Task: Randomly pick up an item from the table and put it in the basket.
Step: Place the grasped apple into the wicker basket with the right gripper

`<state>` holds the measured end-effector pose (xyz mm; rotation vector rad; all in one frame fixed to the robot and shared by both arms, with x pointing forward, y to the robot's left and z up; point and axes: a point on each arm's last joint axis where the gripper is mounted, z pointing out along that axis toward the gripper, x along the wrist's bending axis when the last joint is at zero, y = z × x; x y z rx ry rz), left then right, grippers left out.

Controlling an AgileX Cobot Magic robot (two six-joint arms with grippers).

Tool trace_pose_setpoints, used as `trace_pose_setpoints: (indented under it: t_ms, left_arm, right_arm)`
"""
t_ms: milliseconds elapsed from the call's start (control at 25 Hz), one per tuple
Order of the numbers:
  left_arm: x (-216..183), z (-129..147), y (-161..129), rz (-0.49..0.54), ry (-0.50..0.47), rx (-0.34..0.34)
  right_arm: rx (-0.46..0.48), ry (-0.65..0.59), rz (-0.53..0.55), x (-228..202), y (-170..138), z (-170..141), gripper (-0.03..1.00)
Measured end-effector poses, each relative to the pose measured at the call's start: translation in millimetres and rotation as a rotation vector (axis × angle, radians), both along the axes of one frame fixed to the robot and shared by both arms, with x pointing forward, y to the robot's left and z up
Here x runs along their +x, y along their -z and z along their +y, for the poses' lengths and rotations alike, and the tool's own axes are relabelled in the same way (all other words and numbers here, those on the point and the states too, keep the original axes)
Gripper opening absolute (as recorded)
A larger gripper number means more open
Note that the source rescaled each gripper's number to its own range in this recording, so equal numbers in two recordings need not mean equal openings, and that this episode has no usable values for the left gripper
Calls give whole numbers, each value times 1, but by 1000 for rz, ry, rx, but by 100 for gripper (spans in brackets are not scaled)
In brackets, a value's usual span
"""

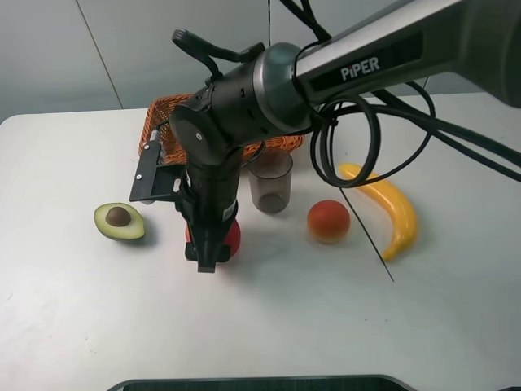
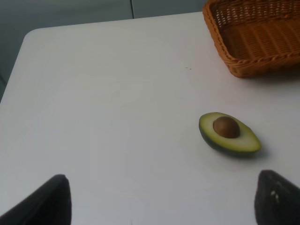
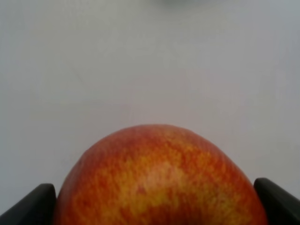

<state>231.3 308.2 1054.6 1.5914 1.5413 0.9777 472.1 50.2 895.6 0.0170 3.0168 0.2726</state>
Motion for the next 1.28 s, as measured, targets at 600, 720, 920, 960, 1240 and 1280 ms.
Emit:
trace_pose_setpoints:
  t_ms: [600, 720, 920, 960, 1240, 1280]
  left_arm:
    - [0, 0, 0, 0, 0, 0]
    - [0, 0, 0, 0, 0, 0]
    - [0, 0, 0, 0, 0, 0]
    - [0, 0, 0, 0, 0, 0]
    - [0, 0, 0, 0, 0, 0]
    - [0, 0, 0, -1, 0, 0]
  right_arm:
    - [259, 644, 16, 67, -128, -35, 5]
    - [346, 771, -12, 94, -136, -52, 5]
    - [445, 840, -114, 123, -139, -69, 5]
    - [459, 840, -135, 127, -137, -69, 5]
    - [496, 876, -174, 155, -99, -69, 5]
    - [495, 888, -171, 158, -93, -70, 5]
